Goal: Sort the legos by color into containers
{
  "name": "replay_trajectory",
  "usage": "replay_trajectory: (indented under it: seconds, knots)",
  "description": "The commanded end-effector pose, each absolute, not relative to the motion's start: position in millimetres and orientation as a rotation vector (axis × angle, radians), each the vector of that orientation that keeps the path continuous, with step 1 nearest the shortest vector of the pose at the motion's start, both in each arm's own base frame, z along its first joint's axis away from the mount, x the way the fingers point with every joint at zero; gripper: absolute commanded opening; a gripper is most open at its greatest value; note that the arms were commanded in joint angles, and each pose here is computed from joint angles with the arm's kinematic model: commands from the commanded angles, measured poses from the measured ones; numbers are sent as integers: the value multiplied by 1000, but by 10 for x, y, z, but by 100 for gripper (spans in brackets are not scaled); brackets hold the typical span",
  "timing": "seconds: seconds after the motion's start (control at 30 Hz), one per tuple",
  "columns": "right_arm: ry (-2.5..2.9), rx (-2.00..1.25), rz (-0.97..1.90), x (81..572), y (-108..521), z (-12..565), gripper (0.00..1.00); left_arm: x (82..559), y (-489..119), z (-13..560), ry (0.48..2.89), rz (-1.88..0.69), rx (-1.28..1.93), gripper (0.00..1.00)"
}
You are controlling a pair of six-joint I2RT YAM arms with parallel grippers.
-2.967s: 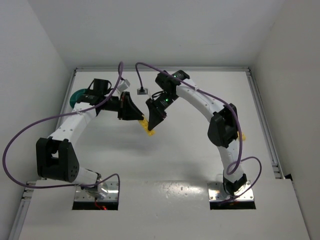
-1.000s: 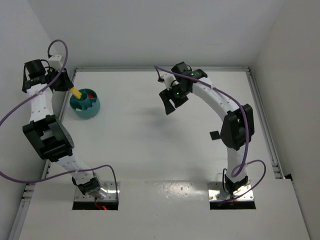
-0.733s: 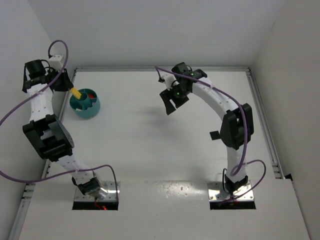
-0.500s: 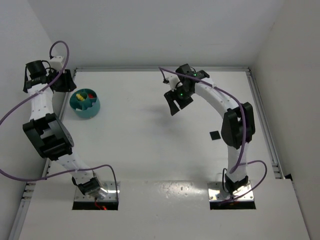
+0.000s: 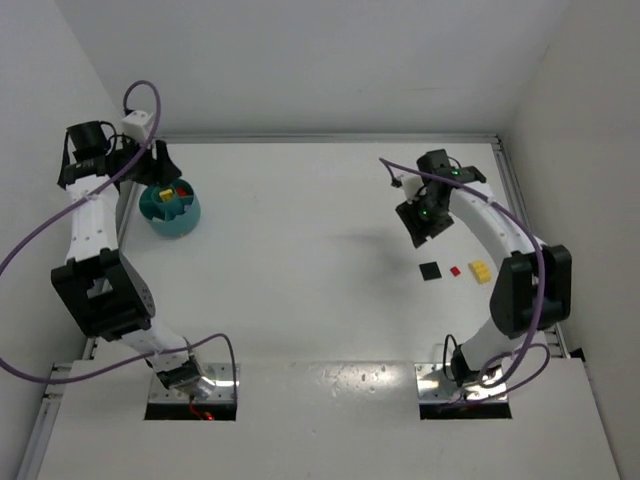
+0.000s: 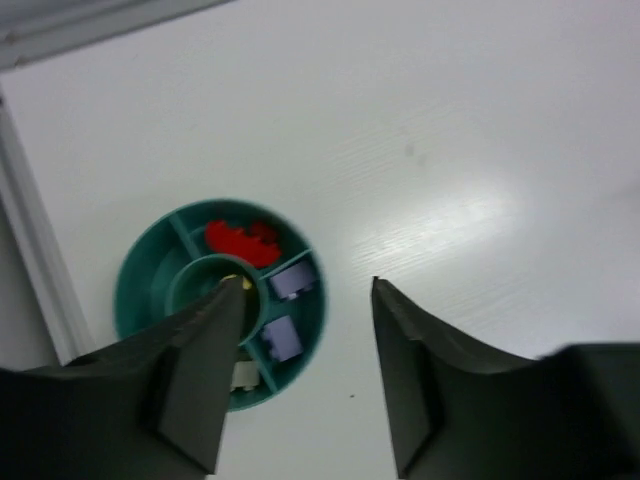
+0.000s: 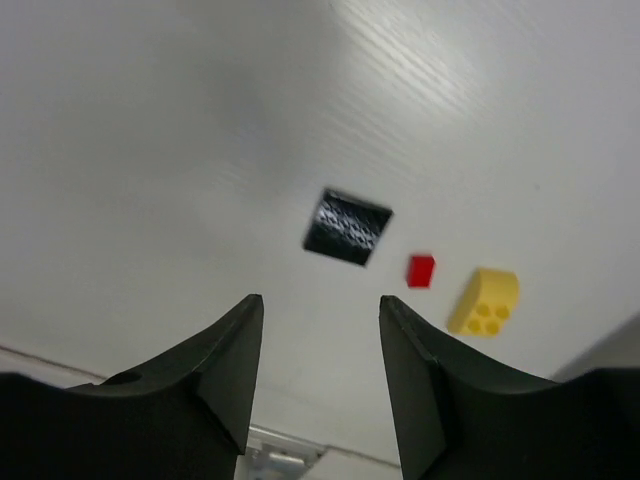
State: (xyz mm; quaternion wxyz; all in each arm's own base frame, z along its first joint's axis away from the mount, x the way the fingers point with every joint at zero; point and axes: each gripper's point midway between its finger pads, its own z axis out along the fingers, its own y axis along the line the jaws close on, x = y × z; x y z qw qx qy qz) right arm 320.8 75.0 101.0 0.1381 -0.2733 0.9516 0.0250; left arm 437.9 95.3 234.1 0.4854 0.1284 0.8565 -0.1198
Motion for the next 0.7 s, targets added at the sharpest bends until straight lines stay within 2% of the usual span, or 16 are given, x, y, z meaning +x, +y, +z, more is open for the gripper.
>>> replay_trajectory:
  seconds: [0.0, 0.03, 0.1, 0.37, 0.5, 0.67]
  knots:
    - [2741, -856, -103, 3015, 332, 1026, 50, 4115, 219, 2927, 1886, -349, 594, 62]
    - [2735, -877, -135, 2997, 201, 1013, 50, 4051, 36, 2855, 1879, -369, 654, 72]
    - [2769, -854, -202, 2916, 25, 922, 50, 3940, -146, 2934, 1848, -358, 706, 78]
    - [2847, -775, -350, 2950, -454, 575, 42, 3656, -705, 2840, 1816, -420, 842, 78]
    - [2893, -782, -297, 2903, -475, 320, 37, 3588, -780, 2749, 1833, -423, 858, 75]
    - [2932, -753, -258, 2893, -523, 84, 36, 3531, -802, 2667, 1850, -452, 850, 73]
